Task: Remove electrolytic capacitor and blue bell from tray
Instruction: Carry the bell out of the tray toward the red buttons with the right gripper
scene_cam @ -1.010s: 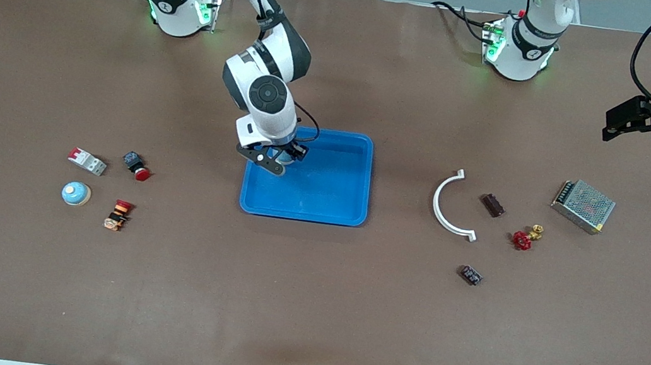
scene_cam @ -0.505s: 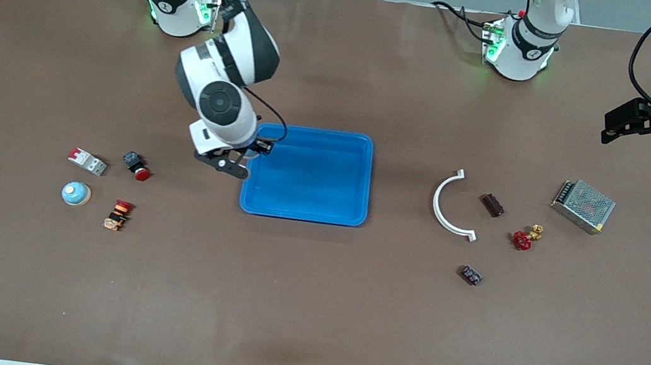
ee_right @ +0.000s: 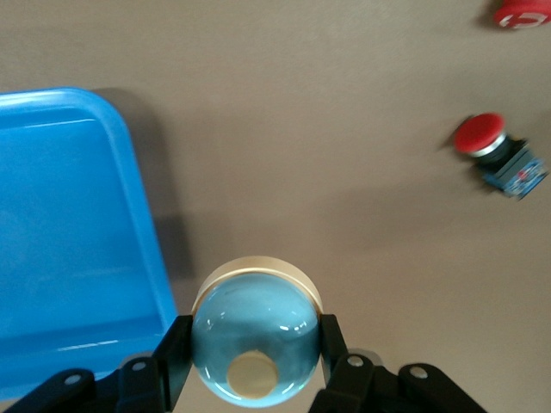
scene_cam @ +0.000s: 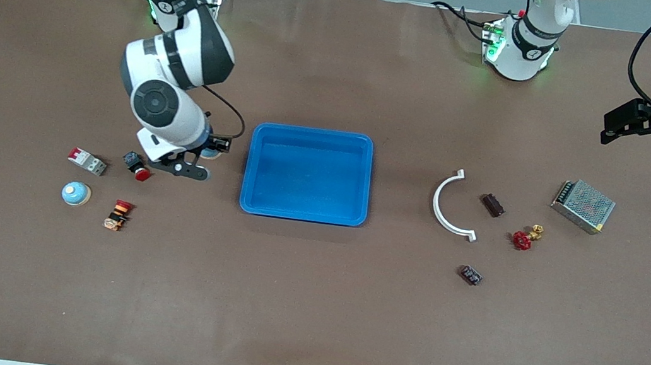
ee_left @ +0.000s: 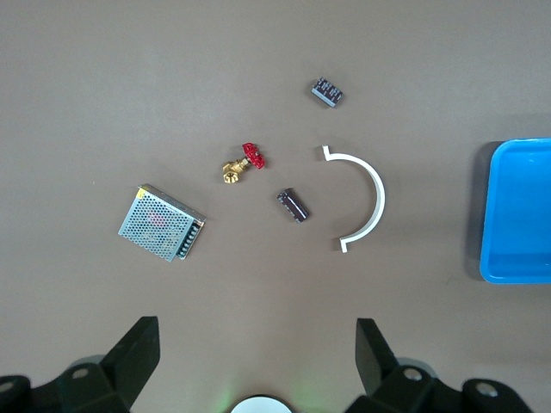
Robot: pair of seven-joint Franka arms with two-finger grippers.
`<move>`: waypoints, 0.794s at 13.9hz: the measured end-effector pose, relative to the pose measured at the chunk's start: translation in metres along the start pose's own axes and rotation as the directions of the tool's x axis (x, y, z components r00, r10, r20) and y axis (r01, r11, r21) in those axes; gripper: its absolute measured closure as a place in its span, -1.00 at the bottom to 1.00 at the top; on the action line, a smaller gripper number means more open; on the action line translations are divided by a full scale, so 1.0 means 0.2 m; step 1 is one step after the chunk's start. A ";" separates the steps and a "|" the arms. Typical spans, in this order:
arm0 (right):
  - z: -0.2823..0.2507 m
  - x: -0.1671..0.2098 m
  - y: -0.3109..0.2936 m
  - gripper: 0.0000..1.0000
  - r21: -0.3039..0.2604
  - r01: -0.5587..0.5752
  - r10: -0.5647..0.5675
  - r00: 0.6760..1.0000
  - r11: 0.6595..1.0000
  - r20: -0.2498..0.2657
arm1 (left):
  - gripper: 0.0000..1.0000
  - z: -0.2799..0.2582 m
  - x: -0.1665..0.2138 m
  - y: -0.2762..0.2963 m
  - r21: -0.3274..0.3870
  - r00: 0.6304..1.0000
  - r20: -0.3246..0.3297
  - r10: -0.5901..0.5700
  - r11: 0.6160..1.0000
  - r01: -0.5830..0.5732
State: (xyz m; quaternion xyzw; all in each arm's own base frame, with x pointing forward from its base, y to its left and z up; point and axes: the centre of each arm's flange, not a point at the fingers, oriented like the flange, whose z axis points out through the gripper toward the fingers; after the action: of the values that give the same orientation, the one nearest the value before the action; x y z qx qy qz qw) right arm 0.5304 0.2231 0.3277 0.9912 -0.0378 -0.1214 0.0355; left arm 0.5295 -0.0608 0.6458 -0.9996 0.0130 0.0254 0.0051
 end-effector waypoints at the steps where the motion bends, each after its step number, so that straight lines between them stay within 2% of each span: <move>1: -0.01 0.01 0.08 -0.26 0.005 0.027 -0.027 1.000 1.000 0.000 | -1.00 0.00 0.00 0.00 0.000 1.000 -0.002 0.000 1.000 0.000; 11: -0.04 -0.08 0.76 -0.26 0.046 0.174 -0.174 0.985 0.984 -0.009 | -1.00 0.00 0.00 0.00 0.000 1.000 -0.002 0.002 1.000 -0.002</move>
State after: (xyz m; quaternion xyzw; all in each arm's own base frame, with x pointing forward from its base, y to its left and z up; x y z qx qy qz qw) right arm 0.5063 0.0741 0.3506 0.9916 0.0461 -0.1206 0.0019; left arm 0.5298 -0.0617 0.6452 -0.9996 0.0138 0.0246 0.0051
